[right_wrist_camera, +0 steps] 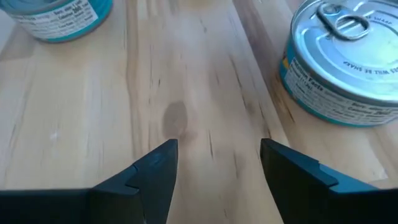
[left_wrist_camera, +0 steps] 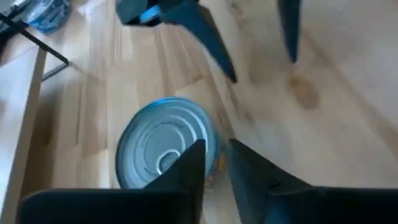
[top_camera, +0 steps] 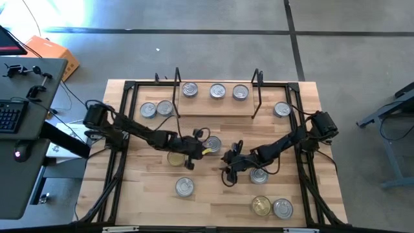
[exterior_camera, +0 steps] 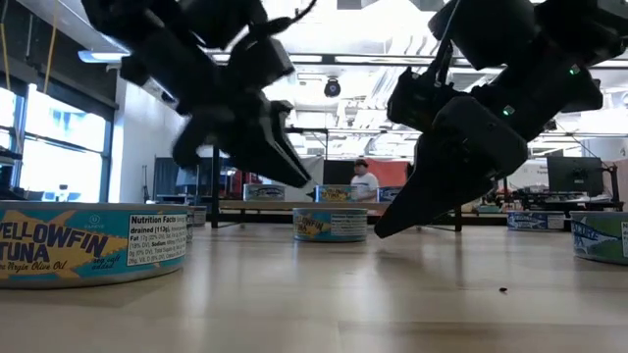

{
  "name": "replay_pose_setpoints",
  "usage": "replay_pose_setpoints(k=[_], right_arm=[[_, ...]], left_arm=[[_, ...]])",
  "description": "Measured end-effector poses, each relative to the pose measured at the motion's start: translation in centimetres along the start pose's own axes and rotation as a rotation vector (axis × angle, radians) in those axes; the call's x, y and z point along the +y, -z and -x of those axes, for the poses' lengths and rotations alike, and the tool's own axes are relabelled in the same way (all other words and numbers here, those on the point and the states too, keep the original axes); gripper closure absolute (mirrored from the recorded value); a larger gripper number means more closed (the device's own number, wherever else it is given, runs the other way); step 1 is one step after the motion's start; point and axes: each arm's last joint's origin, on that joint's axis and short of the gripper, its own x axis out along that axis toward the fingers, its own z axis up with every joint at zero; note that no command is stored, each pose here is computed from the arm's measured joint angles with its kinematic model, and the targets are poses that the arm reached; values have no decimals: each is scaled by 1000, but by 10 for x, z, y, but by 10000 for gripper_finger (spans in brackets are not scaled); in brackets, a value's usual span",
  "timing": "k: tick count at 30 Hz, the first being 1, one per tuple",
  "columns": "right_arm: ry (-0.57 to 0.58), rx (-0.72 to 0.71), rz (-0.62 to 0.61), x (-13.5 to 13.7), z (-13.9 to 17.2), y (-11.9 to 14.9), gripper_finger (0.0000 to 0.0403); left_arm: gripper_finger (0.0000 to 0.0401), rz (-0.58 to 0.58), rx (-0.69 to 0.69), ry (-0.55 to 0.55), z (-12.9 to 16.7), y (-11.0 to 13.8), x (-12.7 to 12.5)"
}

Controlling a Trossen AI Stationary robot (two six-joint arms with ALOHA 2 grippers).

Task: Stack canned seafood by type on shelf
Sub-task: Put the yellow and blue tuna can on the shelf

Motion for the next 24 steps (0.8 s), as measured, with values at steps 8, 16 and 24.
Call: replay_pose_setpoints(k=[8,16,24], right_arm=[[-32,-59,91,6,4,-6,180],[71,-175,434,16,27,-20,180],[205,-149,686,11,24,-19,180]], left_arm=[[298,-44,64,-31,-26,17,-6],[394,-22,-2,-48,-28,12,-5],[399,67,-93,-25,-29,-10,2]])
